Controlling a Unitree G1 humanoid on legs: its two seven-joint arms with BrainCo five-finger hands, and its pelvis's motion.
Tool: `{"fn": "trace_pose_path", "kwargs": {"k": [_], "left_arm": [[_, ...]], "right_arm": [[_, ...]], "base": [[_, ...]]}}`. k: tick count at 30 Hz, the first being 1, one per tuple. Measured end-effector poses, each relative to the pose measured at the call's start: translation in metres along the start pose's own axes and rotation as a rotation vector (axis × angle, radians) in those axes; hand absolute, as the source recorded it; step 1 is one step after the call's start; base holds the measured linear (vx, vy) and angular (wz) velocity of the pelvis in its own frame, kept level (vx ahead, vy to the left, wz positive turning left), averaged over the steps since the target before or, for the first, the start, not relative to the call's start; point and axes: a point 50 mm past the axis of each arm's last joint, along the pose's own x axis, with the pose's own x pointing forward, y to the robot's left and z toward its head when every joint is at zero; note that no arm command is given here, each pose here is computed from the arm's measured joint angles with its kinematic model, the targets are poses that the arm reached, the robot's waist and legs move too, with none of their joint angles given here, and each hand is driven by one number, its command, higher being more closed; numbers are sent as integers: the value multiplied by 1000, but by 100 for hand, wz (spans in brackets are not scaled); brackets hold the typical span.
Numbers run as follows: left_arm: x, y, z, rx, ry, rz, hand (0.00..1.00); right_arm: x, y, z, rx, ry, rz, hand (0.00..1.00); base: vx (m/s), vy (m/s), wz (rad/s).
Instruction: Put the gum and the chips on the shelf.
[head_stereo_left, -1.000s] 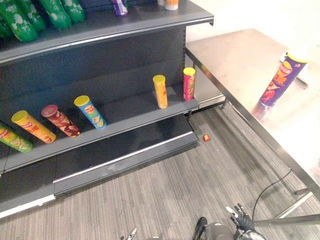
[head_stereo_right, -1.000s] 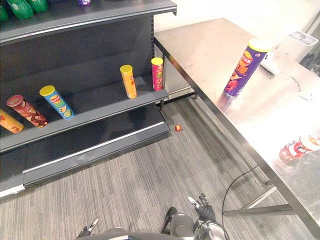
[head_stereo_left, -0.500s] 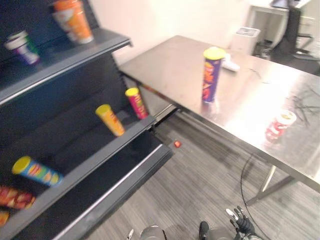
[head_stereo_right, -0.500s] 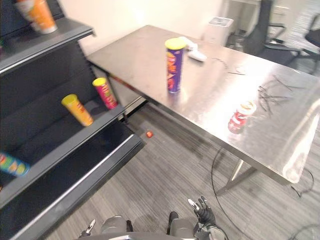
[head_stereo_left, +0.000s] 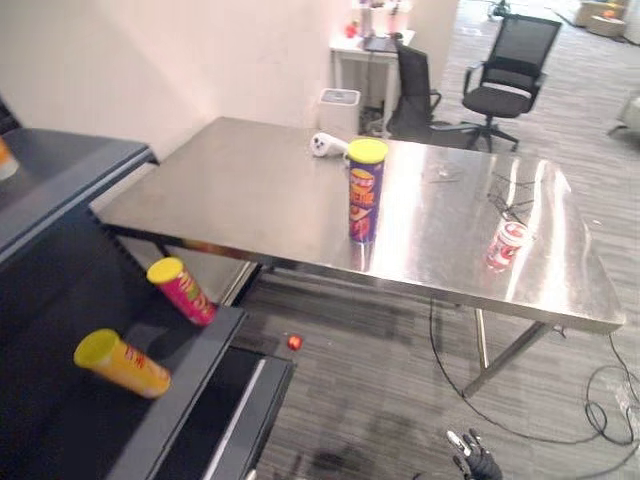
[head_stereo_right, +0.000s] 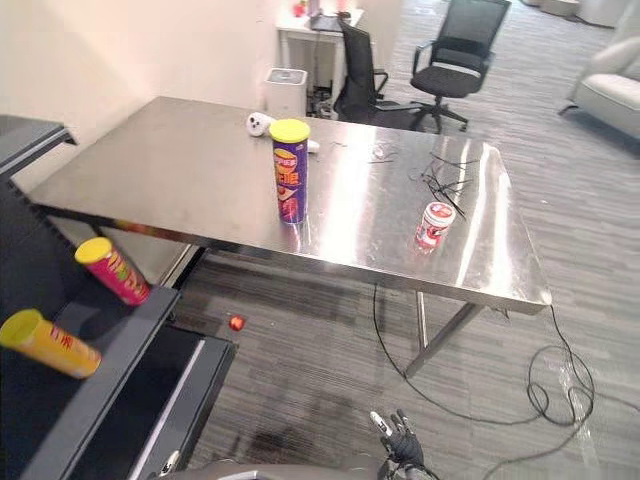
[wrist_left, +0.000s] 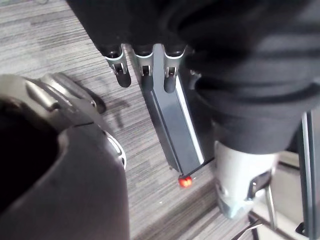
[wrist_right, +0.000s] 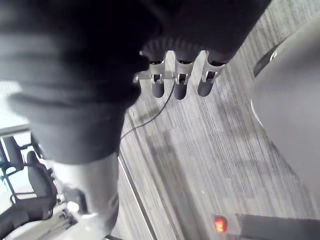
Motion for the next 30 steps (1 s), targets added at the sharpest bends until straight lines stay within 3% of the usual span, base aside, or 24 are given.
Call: {"fn": "trace_pose_path", "kwargs": {"k": [16,21,26,30], "left_arm": [[6,-5,11,174,24,-18,0],[5,1,15,183,8,11,0],[2,5,8,184,19,22,0],[2,4,12,187,7,6,0]], "right_arm": [[0,-21,-2,32,15,-274,0],[-6,-29,3,161,-70,-385,0],[-6,-51,72,323,-408,-490,0],[-16,-40,149,364,-724,-397,0]], "base": [[-61,-6,-37],[14,-64,9],[65,-45,-1],[98,26,-2]]}}
